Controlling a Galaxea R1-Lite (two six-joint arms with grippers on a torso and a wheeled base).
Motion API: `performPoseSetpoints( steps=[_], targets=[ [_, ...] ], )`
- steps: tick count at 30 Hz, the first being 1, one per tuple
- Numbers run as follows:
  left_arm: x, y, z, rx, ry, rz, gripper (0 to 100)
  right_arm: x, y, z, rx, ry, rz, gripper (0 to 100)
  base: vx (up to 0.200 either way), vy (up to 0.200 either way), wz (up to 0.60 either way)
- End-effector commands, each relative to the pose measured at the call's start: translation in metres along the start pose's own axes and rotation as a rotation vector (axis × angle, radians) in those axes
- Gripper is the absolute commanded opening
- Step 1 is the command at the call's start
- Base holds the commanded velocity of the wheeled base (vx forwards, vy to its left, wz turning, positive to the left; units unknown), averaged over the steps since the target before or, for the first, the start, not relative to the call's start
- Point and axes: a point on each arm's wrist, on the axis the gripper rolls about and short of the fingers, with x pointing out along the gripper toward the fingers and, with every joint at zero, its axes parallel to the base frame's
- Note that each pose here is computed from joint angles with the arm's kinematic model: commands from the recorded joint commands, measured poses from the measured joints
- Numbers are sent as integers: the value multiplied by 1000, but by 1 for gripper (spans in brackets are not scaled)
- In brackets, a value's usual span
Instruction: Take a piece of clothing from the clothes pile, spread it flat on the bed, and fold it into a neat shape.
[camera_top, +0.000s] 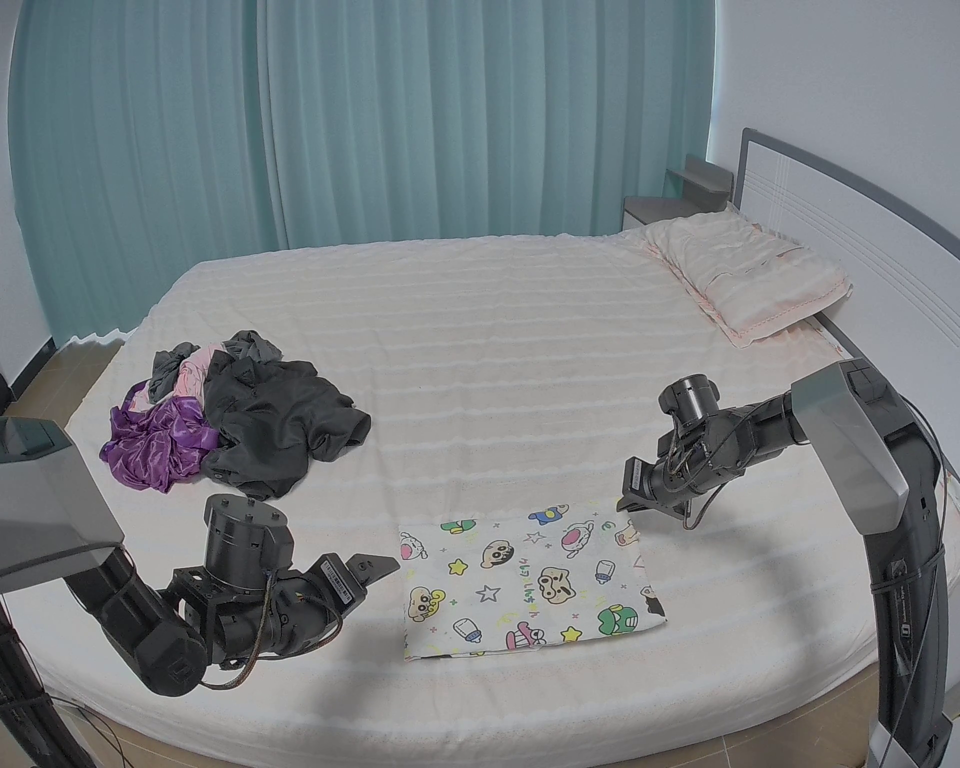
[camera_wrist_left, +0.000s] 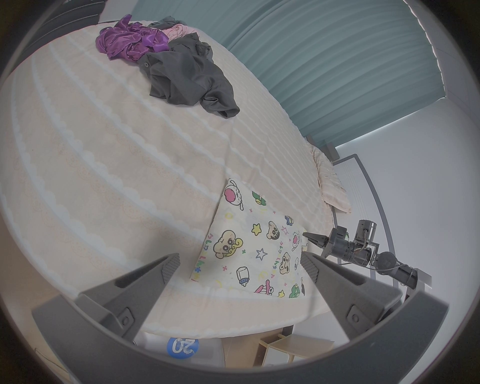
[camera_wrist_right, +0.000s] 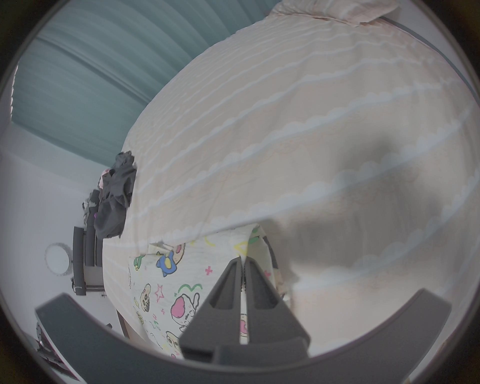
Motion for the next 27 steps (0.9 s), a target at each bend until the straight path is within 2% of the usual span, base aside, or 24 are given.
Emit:
performPoseSetpoints(
  steps=[1, 13, 14, 21, 23, 27],
  targets=[
    [0, 0, 0, -1, -1, 2, 100, -13, -9, 4, 28, -12, -14, 0, 0, 0, 0],
    [1, 0, -2, 6, 5, 4, 100, -17, -10, 2, 29, -14, -13, 0, 0, 0, 0],
    [2, 0, -2, 6, 6, 6, 100, -18, -10, 2, 29, -14, -13, 100, 0, 0, 0],
    [17, 0, -1, 40, 8, 17, 100, -39, -10, -12, 30, 13, -22, 100, 0, 0, 0],
    [41, 5, -2, 96, 23, 51, 100, -39, -14, -30, -2, 10, -30, 100, 0, 0, 0],
    [83, 13, -3, 179, -11, 125, 100, -32, -28, -59, -134, -44, -55, 100, 0, 0, 0]
  ],
)
